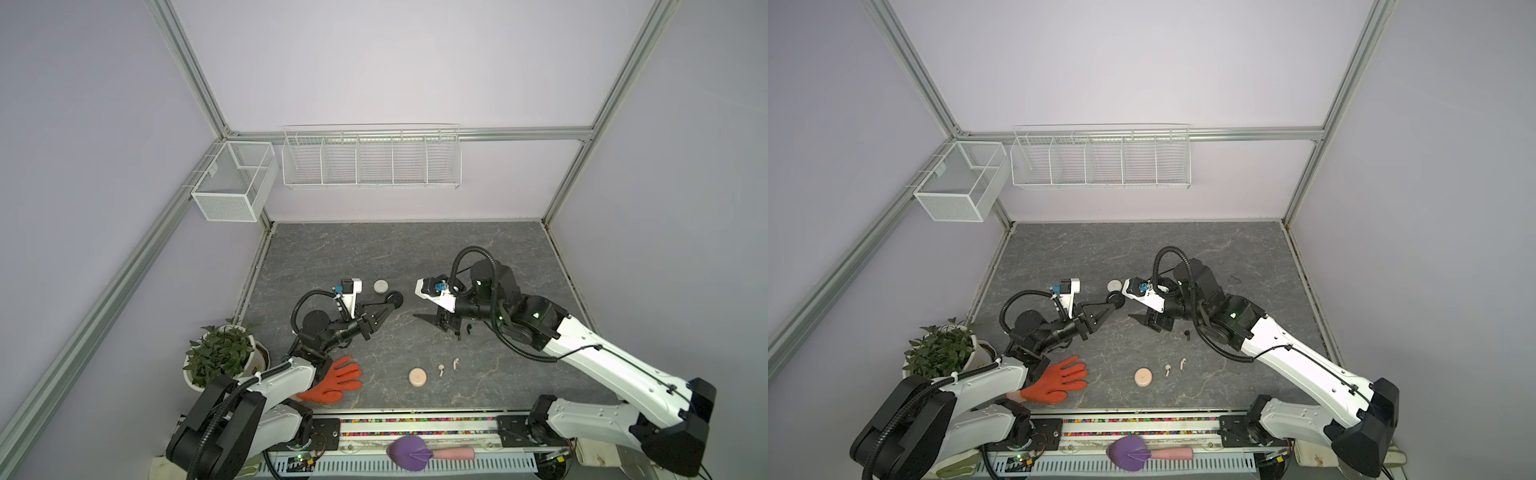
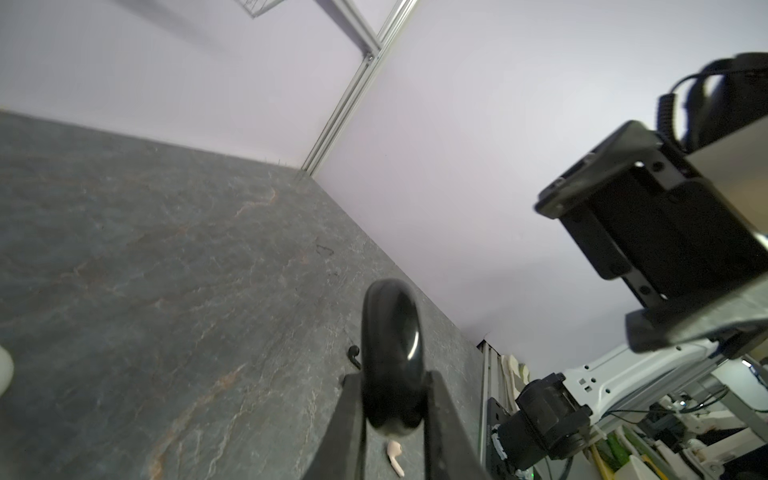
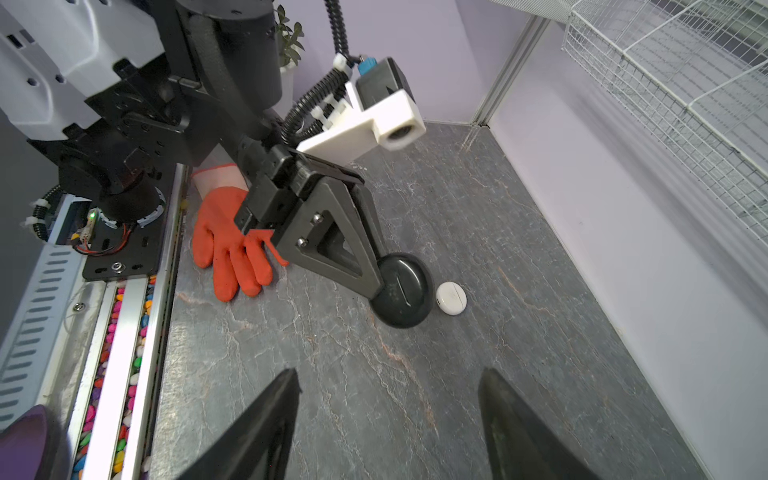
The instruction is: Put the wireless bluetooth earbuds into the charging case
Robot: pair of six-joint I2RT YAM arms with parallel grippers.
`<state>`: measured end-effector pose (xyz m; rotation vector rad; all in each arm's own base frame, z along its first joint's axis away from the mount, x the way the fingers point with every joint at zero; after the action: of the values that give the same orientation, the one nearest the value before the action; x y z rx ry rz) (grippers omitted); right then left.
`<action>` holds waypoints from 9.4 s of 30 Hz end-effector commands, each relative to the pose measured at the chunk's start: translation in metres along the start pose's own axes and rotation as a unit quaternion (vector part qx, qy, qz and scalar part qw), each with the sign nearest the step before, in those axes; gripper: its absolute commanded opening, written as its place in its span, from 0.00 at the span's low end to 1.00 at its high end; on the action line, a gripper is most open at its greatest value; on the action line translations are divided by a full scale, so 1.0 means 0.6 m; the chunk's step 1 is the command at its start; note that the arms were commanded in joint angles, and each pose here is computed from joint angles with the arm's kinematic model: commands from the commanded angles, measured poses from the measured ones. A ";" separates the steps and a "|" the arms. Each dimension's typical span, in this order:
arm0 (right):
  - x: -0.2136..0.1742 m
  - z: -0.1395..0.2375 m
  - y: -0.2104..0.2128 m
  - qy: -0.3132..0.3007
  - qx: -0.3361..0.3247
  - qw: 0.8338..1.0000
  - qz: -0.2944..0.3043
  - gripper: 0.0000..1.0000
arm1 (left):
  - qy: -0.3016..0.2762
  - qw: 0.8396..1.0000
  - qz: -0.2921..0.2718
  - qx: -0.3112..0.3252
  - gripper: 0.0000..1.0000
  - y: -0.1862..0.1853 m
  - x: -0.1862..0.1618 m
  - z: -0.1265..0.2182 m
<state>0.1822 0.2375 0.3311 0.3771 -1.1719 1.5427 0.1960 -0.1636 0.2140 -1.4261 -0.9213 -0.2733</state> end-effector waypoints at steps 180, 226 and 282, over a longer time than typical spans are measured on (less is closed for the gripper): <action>0.091 -0.043 -0.055 -0.021 -0.020 0.992 0.121 0.63 | 0.039 0.982 -0.162 -0.086 0.00 -0.086 -0.003 -0.002; -0.287 -0.083 0.055 0.392 -0.084 0.795 -0.456 0.50 | 0.007 0.993 -0.112 -0.028 0.00 -0.064 -0.013 -0.011; -0.342 -0.107 0.029 0.441 -0.098 0.774 -0.443 0.18 | -0.021 0.995 -0.097 0.029 0.00 -0.050 -0.009 -0.007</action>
<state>0.2518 0.1726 0.1139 0.0173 -0.1799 0.5573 0.1722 -0.1763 0.2300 -1.3009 -1.0767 -0.4136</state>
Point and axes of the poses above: each gripper's point midway between its finger pads, its own z axis back along the fingers, its own y axis along the line the jaws close on, x = y × z, the point moved 9 cm from there along z, back along the fingers, and after that the axes turned 15 degrees about z, right-handed, at the moved point
